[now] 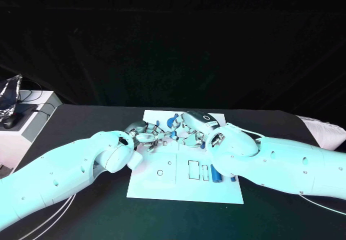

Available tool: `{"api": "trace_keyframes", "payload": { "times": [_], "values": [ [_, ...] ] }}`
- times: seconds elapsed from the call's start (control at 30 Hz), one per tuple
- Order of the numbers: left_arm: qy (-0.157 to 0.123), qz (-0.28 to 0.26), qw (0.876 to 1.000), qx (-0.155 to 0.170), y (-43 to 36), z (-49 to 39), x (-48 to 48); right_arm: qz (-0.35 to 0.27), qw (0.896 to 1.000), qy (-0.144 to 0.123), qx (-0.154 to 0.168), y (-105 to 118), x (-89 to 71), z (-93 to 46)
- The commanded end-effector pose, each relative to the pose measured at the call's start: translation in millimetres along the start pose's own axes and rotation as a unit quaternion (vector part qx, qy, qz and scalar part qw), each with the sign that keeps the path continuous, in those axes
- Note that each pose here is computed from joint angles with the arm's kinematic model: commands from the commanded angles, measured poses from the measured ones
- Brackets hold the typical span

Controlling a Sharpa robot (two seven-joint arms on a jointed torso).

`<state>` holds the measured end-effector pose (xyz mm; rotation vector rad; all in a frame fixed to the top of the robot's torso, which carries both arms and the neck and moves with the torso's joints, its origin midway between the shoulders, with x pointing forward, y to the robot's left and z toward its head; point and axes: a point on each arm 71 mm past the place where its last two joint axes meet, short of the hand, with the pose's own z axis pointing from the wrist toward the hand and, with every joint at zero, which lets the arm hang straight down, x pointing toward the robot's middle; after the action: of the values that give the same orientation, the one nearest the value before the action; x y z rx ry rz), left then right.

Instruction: Assemble the parts on the task board

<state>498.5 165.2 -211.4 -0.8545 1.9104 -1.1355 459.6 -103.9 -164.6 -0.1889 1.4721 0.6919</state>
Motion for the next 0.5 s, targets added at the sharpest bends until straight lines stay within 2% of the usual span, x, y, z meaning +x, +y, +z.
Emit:
{"api": "trace_keyframes", "payload": {
  "times": [0.03,0.5],
  "values": [
    [0.006,0.001,1.000,-0.002,0.3,0.2,1.1,0.002,1.000,-0.011,-0.016,4.6,-1.8,-0.1],
    [0.006,0.003,1.000,-0.001,0.4,0.3,1.0,0.007,1.000,-0.017,-0.020,6.9,-2.6,-0.4]
  ]
}}
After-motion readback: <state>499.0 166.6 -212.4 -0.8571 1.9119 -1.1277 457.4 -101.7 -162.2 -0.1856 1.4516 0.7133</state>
